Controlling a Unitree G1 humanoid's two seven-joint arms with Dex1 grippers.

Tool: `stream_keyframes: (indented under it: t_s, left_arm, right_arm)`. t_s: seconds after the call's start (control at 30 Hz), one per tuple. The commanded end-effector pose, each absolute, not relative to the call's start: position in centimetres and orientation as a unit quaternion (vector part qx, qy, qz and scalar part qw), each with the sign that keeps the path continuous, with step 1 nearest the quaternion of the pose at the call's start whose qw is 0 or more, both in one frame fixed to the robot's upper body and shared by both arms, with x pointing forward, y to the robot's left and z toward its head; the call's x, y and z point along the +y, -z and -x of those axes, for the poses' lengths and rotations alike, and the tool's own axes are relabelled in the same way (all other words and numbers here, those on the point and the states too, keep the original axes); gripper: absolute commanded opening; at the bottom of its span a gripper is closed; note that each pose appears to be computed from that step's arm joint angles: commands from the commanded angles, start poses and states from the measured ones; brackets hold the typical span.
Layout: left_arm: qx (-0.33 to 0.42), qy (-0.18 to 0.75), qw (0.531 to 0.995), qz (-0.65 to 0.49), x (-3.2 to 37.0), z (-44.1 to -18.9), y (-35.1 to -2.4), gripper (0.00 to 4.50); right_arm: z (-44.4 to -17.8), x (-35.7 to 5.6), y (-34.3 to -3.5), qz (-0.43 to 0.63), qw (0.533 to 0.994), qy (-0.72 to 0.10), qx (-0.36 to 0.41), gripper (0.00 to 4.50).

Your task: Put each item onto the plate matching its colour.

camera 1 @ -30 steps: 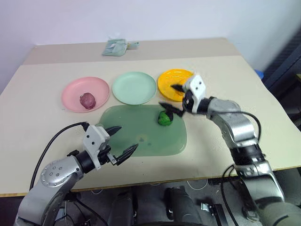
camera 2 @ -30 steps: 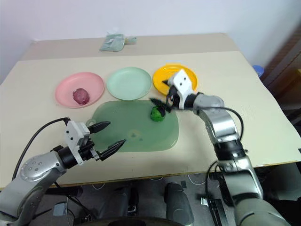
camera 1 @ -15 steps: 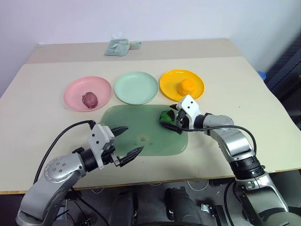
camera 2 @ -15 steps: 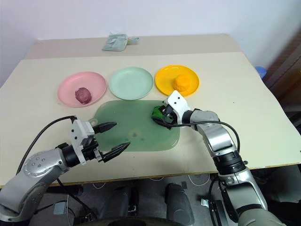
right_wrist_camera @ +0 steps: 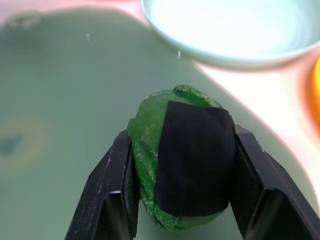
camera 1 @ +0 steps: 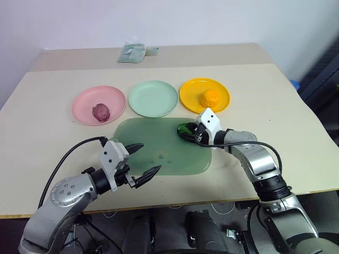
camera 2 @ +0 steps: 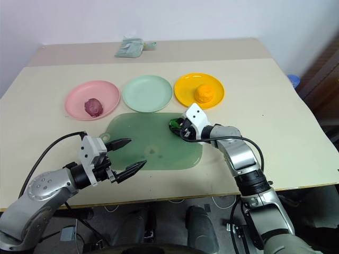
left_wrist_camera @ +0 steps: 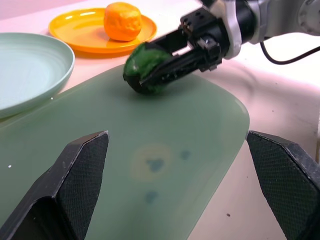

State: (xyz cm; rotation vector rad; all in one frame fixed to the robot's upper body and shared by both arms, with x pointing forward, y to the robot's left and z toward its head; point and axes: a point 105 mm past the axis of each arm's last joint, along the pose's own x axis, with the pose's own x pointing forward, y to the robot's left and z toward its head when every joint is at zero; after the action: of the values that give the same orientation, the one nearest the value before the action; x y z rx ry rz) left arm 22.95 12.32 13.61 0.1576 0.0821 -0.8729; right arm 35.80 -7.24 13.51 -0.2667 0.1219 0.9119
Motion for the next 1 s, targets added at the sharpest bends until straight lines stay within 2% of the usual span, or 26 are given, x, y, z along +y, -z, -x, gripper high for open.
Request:
stream_keyframes:
  t_s: [0.03, 0.17, 0.27, 0.43, 0.47, 0.57, 0.63, 0.67, 0.77, 0.87, 1.0]
  left_arm:
    - [0.016, 0.398, 0.913, -0.090, 13.1, -23.4, -14.6, 4.50]
    - [0.009, 0.327, 0.940, -0.100, 15.8, -24.7, -14.6, 4.50]
    - [0.009, 0.294, 0.950, -0.106, 17.1, -24.8, -14.4, 4.50]
    - [0.006, 0.281, 0.954, -0.108, 17.4, -24.1, -14.5, 4.50]
    - [0.005, 0.280, 0.954, -0.107, 17.4, -23.9, -14.6, 4.50]
    - [0.005, 0.276, 0.955, -0.105, 17.2, -23.6, -14.6, 4.50]
    - [0.005, 0.274, 0.956, -0.104, 17.1, -23.4, -14.5, 4.50]
    - [0.005, 0.272, 0.957, -0.104, 17.1, -23.4, -14.5, 4.50]
    - [0.004, 0.262, 0.959, -0.104, 17.3, -23.4, -14.6, 4.50]
    - [0.003, 0.243, 0.964, -0.109, 18.2, -23.6, -14.7, 4.50]
    - [0.010, 0.205, 0.971, -0.125, 20.7, -23.6, -14.7, 4.50]
  right_arm:
    - [-36.3, -5.9, -17.4, 0.116, 0.889, -0.443, -0.004, 1.92]
    - [-40.8, -2.5, -18.6, 0.094, 0.916, -0.389, 0.006, 1.92]
    - [-42.9, -0.6, -18.7, 0.098, 0.923, -0.372, 0.014, 1.92]
    - [-44.9, 0.8, -18.5, 0.088, 0.933, -0.348, 0.027, 1.92]
    - [-44.9, 0.9, -18.4, 0.088, 0.932, -0.350, 0.029, 1.92]
    - [-45.1, 1.2, -18.5, 0.080, 0.931, -0.356, 0.028, 3.05]
    - [-45.0, 1.4, -19.2, 0.068, 0.929, -0.364, 0.010, 4.09]
    - [-44.9, 1.4, -19.6, 0.064, 0.928, -0.368, -0.002, 4.43]
    - [-44.6, 1.1, -20.2, 0.074, 0.919, -0.385, -0.031, 4.43]
    - [-43.7, -0.9, -20.1, 0.099, 0.906, -0.407, -0.066, 4.43]
    - [-40.1, -5.2, -20.0, 0.124, 0.875, -0.458, -0.097, 4.43]
